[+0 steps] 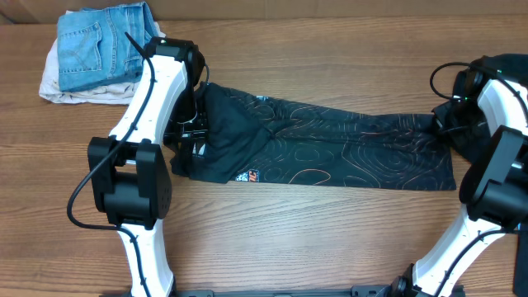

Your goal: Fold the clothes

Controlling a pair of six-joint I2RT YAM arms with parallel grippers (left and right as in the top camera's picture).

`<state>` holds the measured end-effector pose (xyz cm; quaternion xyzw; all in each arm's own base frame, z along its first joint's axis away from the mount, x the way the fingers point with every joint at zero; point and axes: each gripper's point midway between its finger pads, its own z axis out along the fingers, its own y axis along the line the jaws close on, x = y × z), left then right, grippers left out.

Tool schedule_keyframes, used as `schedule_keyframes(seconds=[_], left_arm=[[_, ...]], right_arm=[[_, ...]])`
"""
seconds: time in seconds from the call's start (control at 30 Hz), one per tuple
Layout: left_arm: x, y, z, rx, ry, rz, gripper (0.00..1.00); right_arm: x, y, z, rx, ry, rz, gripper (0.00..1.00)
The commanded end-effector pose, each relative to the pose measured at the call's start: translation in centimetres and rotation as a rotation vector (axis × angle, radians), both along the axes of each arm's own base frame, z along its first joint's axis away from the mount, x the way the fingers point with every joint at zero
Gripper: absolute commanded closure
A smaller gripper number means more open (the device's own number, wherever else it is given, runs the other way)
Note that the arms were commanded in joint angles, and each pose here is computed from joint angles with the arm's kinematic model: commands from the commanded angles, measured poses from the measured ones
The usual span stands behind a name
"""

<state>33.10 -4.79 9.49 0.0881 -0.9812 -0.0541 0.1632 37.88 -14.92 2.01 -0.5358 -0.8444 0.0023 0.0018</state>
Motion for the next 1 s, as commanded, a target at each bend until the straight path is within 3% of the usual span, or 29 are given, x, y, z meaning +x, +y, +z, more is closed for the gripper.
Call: schedule_keyframes(seconds=[0.0, 0.17, 0.27, 0.97], left_arm=[[0.0, 0.1, 0.2, 0.005, -0.005, -0.014, 0.57], [0.1, 0.1, 0.1, 0.001, -0.011, -0.019, 0.57], [0.2, 0.1, 0.1, 0.000, -0.015, -0.018, 0.57], [0.5, 0.0, 0.0, -0.002, -0.028, -0.018, 0.52]], right_arm=[[0.2, -1.2, 1.2, -0.008, -0.006, -0.029, 0.86], [-0.2, -1.9, 3.2, -0.015, 0.019, -0.025, 0.86], [-0.7, -2.3, 3.8, -0.038, 0.045, -0.020, 0.96], [-7.5, -2.0, 5.2, -0.063, 0.349, 0.066, 0.96]])
